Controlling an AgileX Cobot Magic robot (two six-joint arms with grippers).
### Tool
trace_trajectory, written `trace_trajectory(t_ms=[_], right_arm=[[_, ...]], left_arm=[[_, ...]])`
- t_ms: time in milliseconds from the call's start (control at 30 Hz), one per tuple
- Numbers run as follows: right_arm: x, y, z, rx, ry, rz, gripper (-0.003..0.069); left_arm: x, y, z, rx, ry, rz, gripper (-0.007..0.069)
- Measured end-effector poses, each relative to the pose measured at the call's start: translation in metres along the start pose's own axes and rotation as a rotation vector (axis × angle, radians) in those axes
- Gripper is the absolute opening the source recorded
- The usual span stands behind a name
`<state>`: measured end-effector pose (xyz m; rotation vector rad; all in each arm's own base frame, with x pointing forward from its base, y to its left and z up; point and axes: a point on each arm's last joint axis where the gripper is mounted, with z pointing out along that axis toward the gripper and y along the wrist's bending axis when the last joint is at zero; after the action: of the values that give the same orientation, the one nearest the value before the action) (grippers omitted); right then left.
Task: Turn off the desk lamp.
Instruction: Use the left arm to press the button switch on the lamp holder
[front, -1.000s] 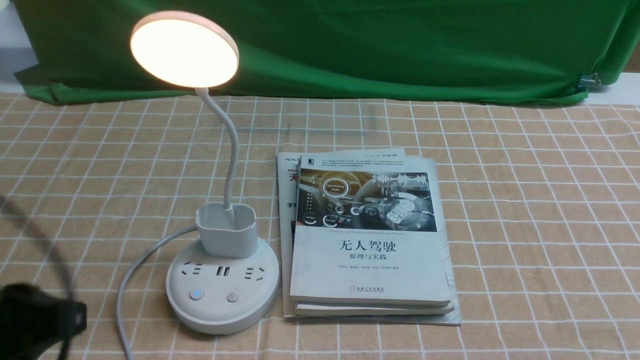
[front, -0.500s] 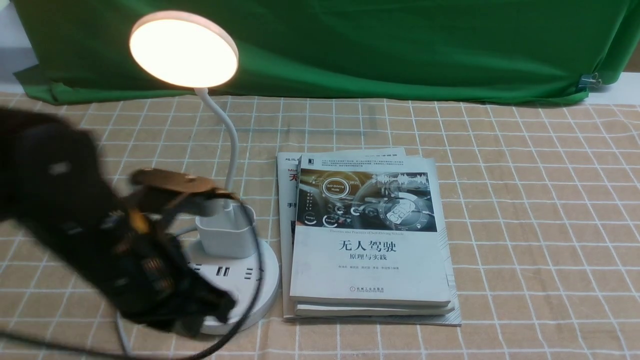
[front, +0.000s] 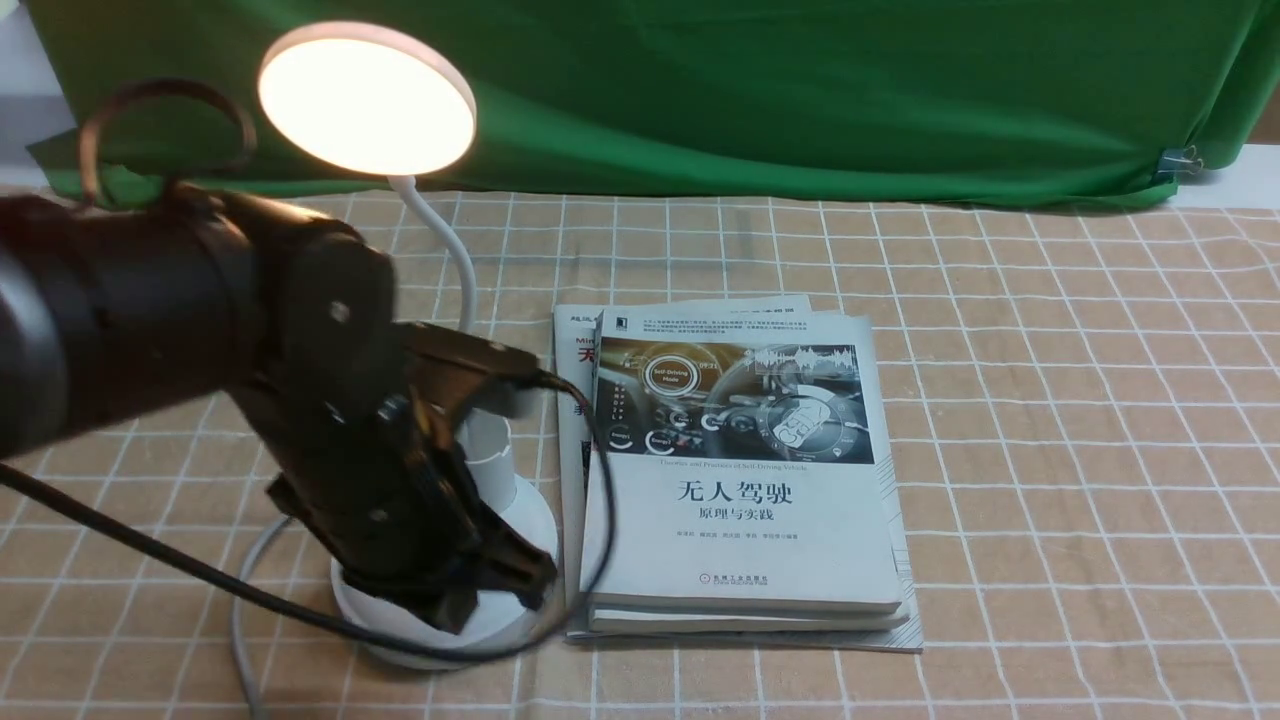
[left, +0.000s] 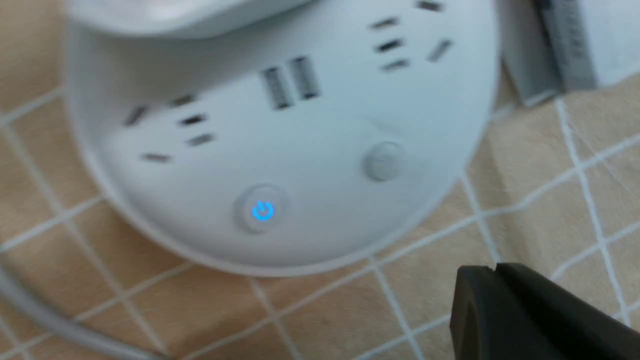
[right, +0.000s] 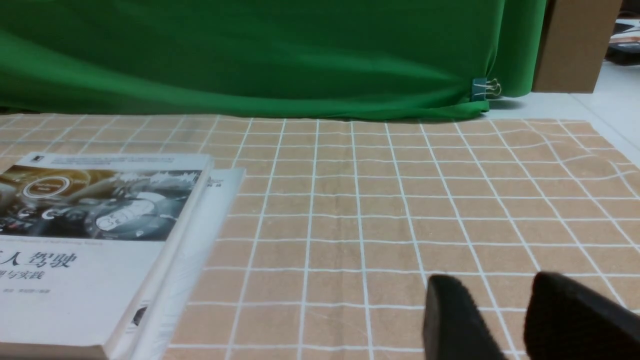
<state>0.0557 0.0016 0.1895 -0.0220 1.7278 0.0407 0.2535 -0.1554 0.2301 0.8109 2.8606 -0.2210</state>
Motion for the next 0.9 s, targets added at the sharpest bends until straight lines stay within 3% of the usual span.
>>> trace_trajectory(t_ms=[133, 900], right_arm=[[0.0, 0.0, 0.0, 0.0, 0.0, 0.0, 0.0239], [0.0, 0.0, 0.0, 0.0, 0.0, 0.0, 0.0239]], left_arm=[[-0.006, -0.006, 0.0, 0.005, 0.0, 0.01, 0.0006], [-0.022, 0.028, 0.034, -0.035, 0.072, -0.06, 0.0006]])
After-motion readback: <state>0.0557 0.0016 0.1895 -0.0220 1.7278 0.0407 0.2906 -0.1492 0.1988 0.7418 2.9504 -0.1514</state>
